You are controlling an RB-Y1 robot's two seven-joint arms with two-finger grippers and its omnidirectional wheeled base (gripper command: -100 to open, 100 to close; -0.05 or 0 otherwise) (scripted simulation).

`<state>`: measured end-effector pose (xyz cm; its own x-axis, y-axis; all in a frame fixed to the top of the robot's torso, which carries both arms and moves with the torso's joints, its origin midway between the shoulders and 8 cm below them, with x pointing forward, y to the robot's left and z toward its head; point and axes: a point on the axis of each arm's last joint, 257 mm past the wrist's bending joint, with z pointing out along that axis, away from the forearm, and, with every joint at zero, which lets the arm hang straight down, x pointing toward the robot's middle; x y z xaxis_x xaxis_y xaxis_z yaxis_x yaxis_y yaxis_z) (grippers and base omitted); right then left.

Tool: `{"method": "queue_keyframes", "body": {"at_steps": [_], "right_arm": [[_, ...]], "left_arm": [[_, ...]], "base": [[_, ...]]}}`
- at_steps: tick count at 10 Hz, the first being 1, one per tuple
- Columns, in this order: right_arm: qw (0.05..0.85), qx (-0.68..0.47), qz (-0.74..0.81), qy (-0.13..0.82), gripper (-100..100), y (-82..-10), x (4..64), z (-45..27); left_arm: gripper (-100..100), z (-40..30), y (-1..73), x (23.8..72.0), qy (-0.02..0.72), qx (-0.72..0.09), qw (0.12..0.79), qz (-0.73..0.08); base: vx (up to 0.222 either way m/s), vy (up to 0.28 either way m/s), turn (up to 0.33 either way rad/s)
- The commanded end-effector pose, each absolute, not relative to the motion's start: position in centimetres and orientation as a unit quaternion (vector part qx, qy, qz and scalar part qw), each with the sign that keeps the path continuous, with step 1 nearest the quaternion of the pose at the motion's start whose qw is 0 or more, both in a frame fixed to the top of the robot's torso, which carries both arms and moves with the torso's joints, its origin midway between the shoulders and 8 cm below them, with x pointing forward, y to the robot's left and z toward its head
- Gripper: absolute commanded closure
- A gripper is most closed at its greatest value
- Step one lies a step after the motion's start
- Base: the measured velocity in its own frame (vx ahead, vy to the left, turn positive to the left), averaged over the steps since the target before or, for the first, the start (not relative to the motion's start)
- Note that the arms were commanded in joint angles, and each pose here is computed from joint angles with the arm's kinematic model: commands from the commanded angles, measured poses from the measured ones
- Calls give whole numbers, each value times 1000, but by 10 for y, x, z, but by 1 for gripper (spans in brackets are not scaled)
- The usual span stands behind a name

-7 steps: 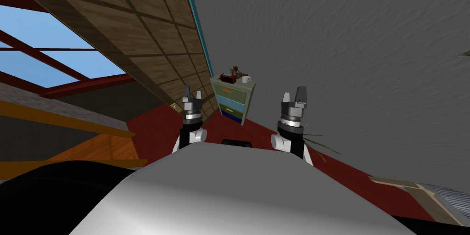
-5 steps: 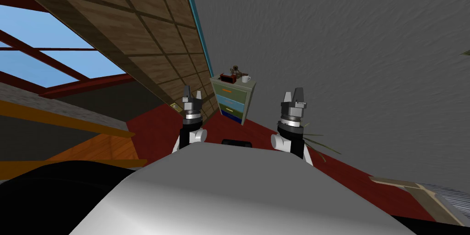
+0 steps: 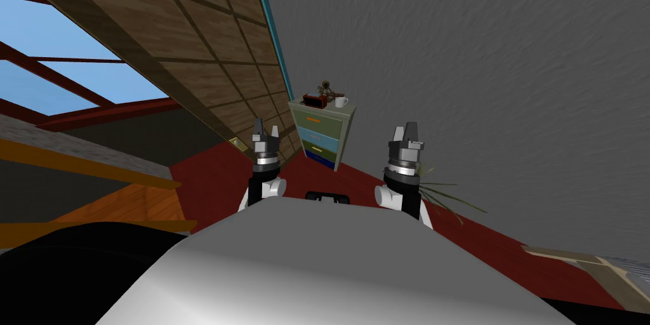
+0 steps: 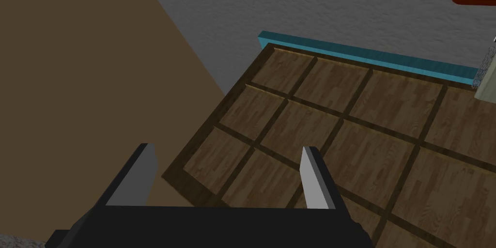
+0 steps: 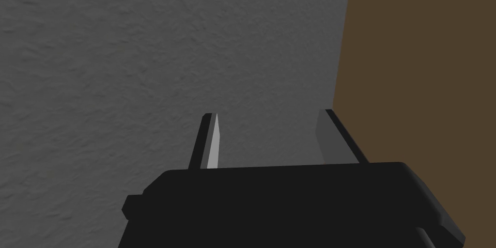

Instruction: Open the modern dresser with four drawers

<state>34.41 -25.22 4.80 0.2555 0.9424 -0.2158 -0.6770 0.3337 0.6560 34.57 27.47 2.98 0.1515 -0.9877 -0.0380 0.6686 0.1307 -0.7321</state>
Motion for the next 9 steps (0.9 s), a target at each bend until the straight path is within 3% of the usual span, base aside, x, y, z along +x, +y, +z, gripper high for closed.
{"method": "queue_keyframes", "body": {"at_steps": [1, 2, 3, 9], "right_arm": [[760, 223, 532, 298, 0, -252, 344, 48], [760, 223, 532, 298, 0, -252, 344, 48], [760, 223, 532, 298, 0, -252, 344, 48], [760, 223, 532, 298, 0, -252, 344, 48]], "left_arm": [[0, 30, 275, 346, 273, -292, 700, -591], [0, 30, 275, 346, 273, -292, 700, -591], [-100, 28, 269, 351, 294, -285, 694, -592], [-100, 15, 257, 374, 346, -298, 665, -591]], "base": [[0, 0, 0], [0, 0, 0], [31, 2, -44], [67, 15, -55]]}}
